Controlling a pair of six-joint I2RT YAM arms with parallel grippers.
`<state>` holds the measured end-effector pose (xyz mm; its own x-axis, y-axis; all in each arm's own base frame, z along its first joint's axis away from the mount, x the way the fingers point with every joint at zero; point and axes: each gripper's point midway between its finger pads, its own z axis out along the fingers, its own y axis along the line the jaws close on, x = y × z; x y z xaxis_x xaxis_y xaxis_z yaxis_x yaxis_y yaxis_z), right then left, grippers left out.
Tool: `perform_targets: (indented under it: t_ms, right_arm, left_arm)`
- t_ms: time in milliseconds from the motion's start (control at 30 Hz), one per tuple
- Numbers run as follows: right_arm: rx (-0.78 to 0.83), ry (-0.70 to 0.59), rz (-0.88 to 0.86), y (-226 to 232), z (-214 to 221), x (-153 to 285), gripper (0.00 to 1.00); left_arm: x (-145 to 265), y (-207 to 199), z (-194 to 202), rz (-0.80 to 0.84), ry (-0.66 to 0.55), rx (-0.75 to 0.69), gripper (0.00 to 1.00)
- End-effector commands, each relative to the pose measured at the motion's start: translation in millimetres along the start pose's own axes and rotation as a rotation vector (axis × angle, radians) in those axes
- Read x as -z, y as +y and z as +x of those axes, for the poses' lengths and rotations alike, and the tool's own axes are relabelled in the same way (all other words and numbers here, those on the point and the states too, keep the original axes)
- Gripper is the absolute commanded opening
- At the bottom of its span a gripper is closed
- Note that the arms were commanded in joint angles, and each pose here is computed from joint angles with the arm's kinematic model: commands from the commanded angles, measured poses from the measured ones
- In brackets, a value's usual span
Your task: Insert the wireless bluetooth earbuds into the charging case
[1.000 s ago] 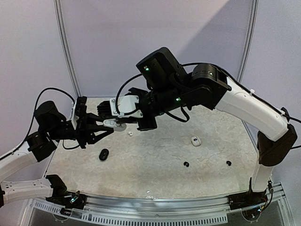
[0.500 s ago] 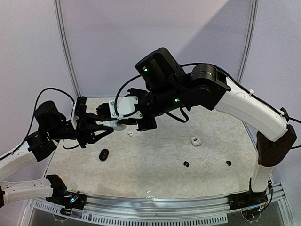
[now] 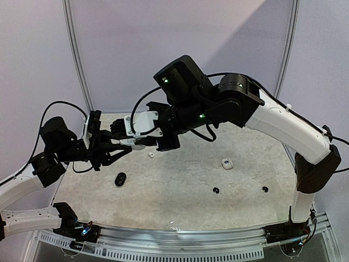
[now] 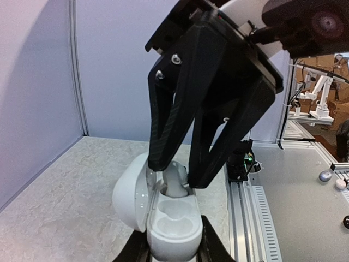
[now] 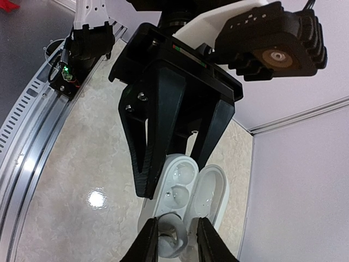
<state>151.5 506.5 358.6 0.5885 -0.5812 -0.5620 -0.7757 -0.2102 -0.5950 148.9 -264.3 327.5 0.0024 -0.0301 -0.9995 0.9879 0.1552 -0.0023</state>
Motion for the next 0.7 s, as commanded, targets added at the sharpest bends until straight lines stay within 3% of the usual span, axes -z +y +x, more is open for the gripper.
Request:
perform_targets:
  t_ms: [0,667]
  right_arm:
    - [-0.018,0.061,-0.024,4.9,14.4,-11.8,0.28]
    - [-0.109,-0.059,0.045,-22.7,-7.2,9.7,0.43]
  left_arm:
    - [1.8,-4.4,-15.6,0.017,-0.055,-0.024,0.0]
    - [2.7,-2.4,-13.3,0.002,-0.053,0.003,0.0]
